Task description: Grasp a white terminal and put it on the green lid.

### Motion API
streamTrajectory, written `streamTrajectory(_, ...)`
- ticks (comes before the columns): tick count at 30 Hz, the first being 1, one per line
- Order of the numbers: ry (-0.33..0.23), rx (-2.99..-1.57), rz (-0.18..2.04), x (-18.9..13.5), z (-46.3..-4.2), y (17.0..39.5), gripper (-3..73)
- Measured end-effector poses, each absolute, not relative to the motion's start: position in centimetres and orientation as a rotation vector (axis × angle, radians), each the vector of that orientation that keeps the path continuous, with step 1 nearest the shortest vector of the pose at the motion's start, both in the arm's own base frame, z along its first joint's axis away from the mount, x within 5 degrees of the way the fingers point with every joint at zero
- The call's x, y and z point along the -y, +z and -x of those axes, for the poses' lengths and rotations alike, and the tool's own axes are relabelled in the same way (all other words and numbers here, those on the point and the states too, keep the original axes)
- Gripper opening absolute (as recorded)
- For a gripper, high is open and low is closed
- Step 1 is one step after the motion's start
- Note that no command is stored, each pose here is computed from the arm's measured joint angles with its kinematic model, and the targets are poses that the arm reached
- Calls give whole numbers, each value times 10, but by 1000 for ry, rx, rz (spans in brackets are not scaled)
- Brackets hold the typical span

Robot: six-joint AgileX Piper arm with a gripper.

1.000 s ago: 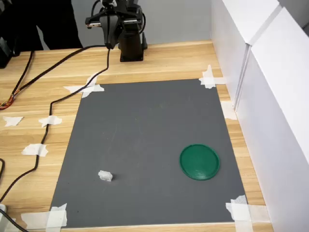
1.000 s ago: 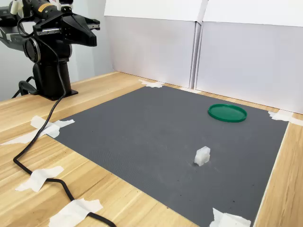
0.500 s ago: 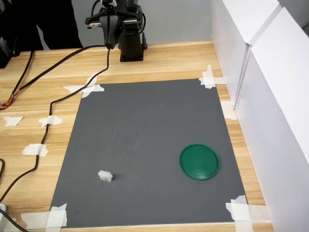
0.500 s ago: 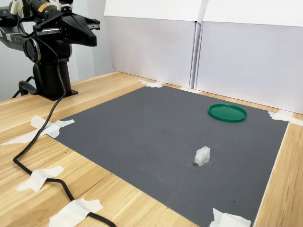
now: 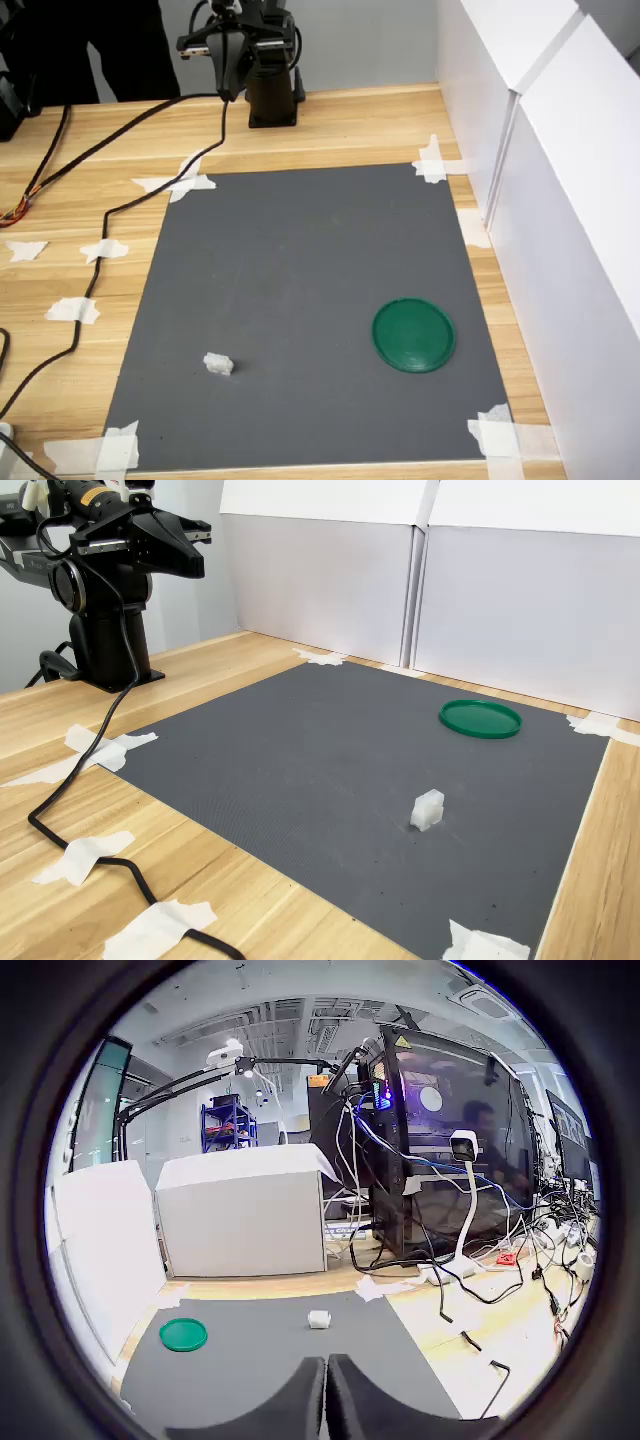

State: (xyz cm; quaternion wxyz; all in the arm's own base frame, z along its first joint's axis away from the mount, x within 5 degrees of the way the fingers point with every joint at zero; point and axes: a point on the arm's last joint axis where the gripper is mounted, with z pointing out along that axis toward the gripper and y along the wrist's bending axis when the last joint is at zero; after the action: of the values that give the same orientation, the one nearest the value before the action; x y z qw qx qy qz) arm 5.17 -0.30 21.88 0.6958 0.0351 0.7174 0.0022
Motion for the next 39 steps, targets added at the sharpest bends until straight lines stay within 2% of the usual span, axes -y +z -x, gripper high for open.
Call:
streamTrajectory(30,8,-1590,-78,3,-52,220,-16)
streamTrajectory(34,12,-1522,-71,2,-51,228,-16)
streamTrajectory(39,13,-1492,-68,2,-54,251,-16)
